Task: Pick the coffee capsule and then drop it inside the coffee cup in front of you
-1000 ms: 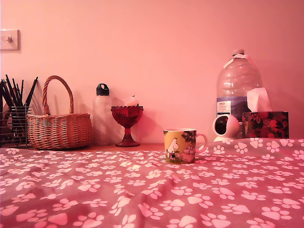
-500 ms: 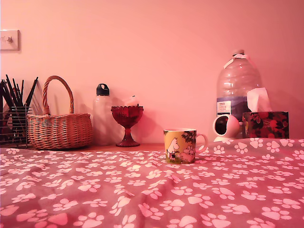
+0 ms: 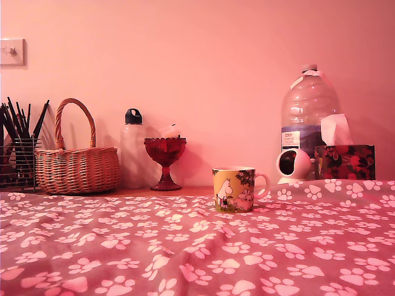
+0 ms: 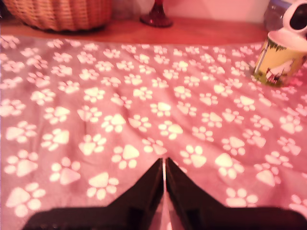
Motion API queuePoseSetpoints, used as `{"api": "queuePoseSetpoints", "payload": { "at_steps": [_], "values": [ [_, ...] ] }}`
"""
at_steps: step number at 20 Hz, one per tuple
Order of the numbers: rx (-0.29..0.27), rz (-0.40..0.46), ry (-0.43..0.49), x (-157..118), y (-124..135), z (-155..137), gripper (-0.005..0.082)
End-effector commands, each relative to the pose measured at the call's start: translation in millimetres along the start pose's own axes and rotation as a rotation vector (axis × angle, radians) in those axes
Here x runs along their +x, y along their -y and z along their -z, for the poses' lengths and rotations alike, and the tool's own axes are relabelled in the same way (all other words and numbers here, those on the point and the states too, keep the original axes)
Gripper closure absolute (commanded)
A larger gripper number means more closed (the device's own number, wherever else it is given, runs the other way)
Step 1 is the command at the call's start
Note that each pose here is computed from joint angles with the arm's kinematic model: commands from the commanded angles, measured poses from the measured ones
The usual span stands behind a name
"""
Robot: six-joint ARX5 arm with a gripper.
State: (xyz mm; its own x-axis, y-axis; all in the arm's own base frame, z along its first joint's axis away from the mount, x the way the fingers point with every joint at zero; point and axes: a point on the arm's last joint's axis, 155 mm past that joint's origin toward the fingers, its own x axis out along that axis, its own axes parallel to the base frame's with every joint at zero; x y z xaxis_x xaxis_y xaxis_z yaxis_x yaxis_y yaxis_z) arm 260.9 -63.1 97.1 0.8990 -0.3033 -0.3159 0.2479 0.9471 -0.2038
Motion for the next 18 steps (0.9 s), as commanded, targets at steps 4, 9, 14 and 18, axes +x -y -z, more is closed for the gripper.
{"api": "queuePoseSetpoints", "payload": {
  "at_steps": [4, 9, 14, 18],
  "values": [
    [-0.001, -0.004, 0.013, -9.0, 0.6, 2.6, 0.0788],
    [0.007, -0.036, 0.051, -19.0, -3.2, -2.3, 0.0788],
    [0.017, -0.036, 0.099, -28.4, -1.2, -9.1, 0.0788],
    [0.018, -0.034, 0.107, -30.7, -0.5, -9.4, 0.0788]
  ]
}}
